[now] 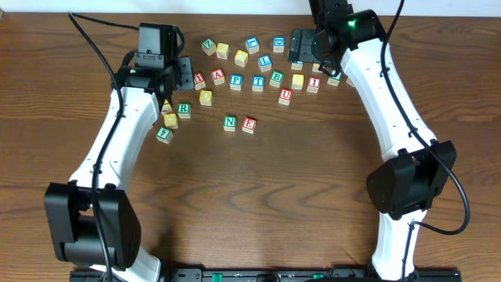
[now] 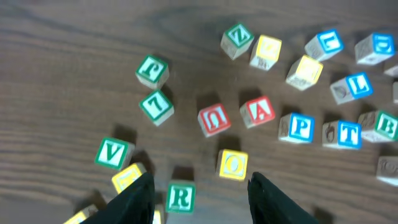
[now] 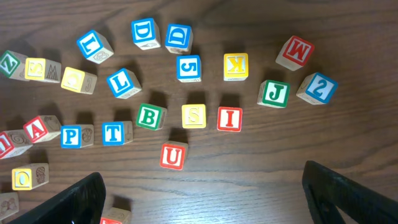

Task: Spell out NEURIPS
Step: 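Move left gripper over red U block and lower toward it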

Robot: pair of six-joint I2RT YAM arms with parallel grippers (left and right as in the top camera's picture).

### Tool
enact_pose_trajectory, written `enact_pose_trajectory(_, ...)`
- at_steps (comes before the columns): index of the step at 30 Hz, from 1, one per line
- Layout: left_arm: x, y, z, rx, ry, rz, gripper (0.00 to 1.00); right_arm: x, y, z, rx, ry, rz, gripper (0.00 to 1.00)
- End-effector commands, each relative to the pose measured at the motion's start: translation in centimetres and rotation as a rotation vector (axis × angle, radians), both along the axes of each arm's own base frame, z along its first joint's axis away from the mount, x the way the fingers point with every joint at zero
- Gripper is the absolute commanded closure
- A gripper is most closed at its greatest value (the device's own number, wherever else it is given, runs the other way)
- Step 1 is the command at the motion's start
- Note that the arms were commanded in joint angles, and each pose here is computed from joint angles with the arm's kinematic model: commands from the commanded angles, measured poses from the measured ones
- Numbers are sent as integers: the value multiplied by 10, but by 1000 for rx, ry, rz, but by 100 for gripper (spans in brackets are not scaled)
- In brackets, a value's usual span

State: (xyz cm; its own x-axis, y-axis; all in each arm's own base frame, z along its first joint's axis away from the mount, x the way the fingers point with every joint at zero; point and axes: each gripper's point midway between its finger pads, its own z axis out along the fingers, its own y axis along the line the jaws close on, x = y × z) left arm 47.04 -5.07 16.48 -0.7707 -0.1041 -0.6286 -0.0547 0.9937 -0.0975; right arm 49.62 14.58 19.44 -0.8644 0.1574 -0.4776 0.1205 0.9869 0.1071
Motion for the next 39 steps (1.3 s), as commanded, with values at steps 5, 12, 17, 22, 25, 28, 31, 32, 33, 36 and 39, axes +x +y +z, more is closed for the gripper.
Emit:
enact_pose_trajectory(5,30,0,-15,-45,-43,67,52,0,2,-7,3,15,-6,4)
enact_pose_trajectory(12,59,-3,-46,-96,-71,121,48,-2,8,-7,3,15,6,4)
enact_pose_trajectory(17,70,-5,-83,-98,-17,135,44,-5,16,-7,2,15,22,4)
enact_pose_trajectory(22,75,-7,-102,-93,8,133,42,-5,17,-7,-4,13,24,4)
enact_pose_trajectory(25,76,-8,-107,-93,11,132,41,-5,17,-7,-4,13,24,4)
enact_pose_trajectory(28,77,-8,-112,-92,15,132,41,-5,17,-7,-4,12,23,4)
enact_pose_trajectory(31,77,-10,-121,-89,27,129,41,-5,16,-7,-7,12,22,4)
enact_pose_trajectory(32,76,-11,-124,-88,34,127,41,-5,16,-7,-11,10,20,4)
enact_pose_trajectory(33,75,-13,-127,-87,38,124,41,-5,15,-7,-15,9,18,4)
enact_pose_trajectory(36,74,-19,-130,-84,43,110,41,-5,13,-7,-24,9,13,4)
enact_pose_trajectory(39,77,-22,-128,-86,29,105,41,-5,13,-7,-24,9,13,4)
